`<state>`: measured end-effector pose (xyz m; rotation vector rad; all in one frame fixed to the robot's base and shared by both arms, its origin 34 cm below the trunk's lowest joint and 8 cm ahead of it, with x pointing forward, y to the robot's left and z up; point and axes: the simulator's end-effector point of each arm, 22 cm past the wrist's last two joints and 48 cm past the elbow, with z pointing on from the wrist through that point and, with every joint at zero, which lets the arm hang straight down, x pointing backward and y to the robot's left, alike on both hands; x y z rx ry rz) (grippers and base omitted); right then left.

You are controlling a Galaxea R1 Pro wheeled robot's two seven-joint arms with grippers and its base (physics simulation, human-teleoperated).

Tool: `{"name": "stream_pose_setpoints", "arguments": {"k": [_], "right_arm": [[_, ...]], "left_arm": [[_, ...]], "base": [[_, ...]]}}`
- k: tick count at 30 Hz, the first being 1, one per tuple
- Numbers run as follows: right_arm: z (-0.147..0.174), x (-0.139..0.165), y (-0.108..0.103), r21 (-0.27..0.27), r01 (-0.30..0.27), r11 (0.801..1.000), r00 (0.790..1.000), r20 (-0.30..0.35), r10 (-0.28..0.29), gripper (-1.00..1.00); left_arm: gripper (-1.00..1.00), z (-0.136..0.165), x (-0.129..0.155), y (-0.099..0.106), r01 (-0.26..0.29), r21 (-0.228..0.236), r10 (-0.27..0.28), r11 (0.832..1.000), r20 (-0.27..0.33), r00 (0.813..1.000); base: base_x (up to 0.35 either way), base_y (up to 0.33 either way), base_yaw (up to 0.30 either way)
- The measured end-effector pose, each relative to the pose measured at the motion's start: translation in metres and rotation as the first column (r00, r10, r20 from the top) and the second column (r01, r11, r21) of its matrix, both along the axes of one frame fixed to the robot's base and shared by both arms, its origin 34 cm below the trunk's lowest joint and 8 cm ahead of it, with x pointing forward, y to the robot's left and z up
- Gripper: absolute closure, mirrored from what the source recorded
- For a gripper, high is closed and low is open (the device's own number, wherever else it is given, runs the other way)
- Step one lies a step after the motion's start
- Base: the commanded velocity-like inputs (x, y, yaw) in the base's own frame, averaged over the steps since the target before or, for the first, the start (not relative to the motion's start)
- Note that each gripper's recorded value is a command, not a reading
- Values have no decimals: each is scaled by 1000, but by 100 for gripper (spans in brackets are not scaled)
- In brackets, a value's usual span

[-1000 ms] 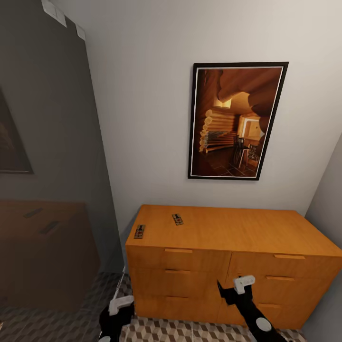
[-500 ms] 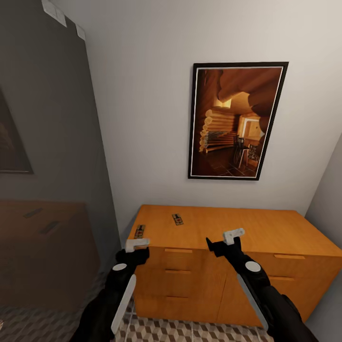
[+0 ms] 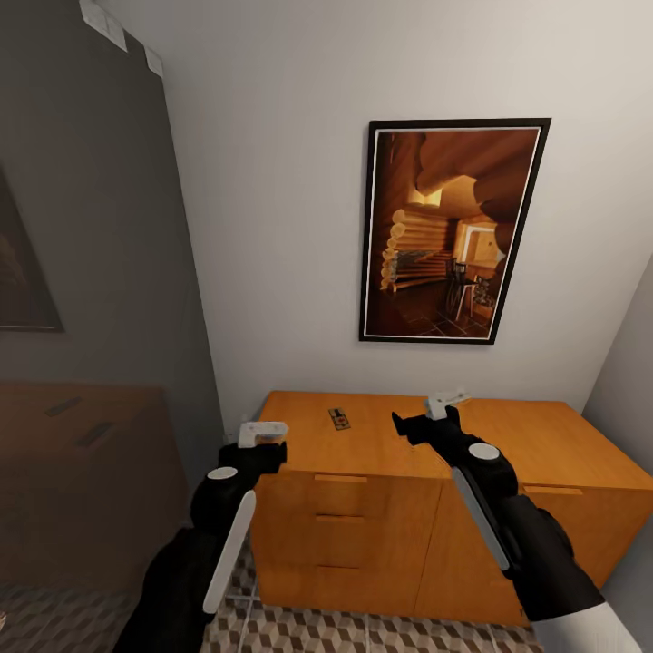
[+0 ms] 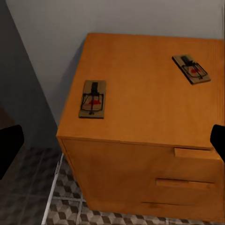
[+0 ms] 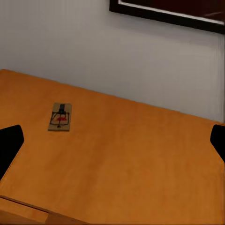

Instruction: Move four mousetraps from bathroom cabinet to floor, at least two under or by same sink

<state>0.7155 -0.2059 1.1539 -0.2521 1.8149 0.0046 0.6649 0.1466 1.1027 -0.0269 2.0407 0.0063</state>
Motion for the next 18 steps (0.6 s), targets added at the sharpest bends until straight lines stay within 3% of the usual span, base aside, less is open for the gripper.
{"name": "stream_pose_setpoints", "arguments": {"k": [1,6,13,18], "right_arm": [[24,11,0,-1,0,1000,1000,4,0,-100],[49,25,8,28,-11,1000,1000,-26,12,-100],[49,46,16,47,-6,999,996,-89,10,-100],[41,52,20,48,-8,999,992,-122,14,-100]], "left_arm": [[-100,16,7,-2,7,6,-7,1000,23,1000],[-100,31,16,-2,20,36,-19,999,-6,1000],[-100,24,26,-2,32,76,-26,997,-80,996],[-100,20,28,-3,38,77,-31,996,-97,995]], "base": [[0,0,0],[0,0,0],[0,0,0],[0,0,0]]}}
